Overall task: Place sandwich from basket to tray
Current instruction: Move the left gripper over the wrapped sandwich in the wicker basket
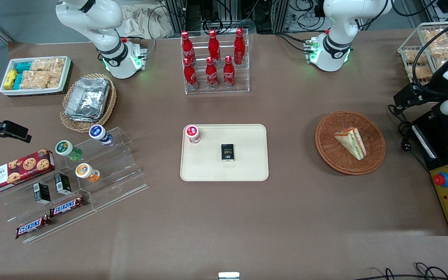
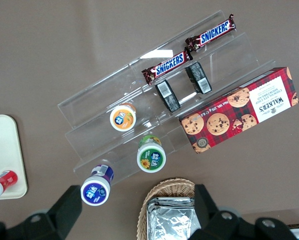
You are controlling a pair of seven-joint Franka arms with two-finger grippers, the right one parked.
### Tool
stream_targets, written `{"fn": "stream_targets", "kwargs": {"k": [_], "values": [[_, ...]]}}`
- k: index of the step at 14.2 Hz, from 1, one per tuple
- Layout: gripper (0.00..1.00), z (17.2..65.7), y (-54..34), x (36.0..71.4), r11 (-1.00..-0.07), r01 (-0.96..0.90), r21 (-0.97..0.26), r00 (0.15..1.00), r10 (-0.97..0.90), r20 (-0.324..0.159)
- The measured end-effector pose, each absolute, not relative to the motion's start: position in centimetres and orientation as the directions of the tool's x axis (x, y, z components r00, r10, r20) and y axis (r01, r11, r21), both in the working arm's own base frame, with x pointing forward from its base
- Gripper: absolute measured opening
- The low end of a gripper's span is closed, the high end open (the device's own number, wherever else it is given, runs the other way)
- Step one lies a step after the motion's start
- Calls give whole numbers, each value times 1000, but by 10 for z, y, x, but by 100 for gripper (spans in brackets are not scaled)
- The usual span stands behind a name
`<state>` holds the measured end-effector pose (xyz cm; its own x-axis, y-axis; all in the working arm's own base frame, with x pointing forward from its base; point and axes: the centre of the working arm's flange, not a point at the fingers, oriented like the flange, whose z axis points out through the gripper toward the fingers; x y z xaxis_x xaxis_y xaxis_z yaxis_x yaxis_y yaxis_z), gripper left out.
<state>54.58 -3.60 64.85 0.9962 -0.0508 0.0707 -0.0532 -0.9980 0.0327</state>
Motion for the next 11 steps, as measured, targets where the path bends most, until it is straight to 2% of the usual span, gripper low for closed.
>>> {"fn": "stream_targets", "kwargs": {"k": [4,8,11], "values": [[100,640,-32,549,-999,-36,34,999,-35,39],[100,593,-27,548,-975,220,27,975,219,-26],[100,518,-14,532,-923,384,41,923,385,17]]}}
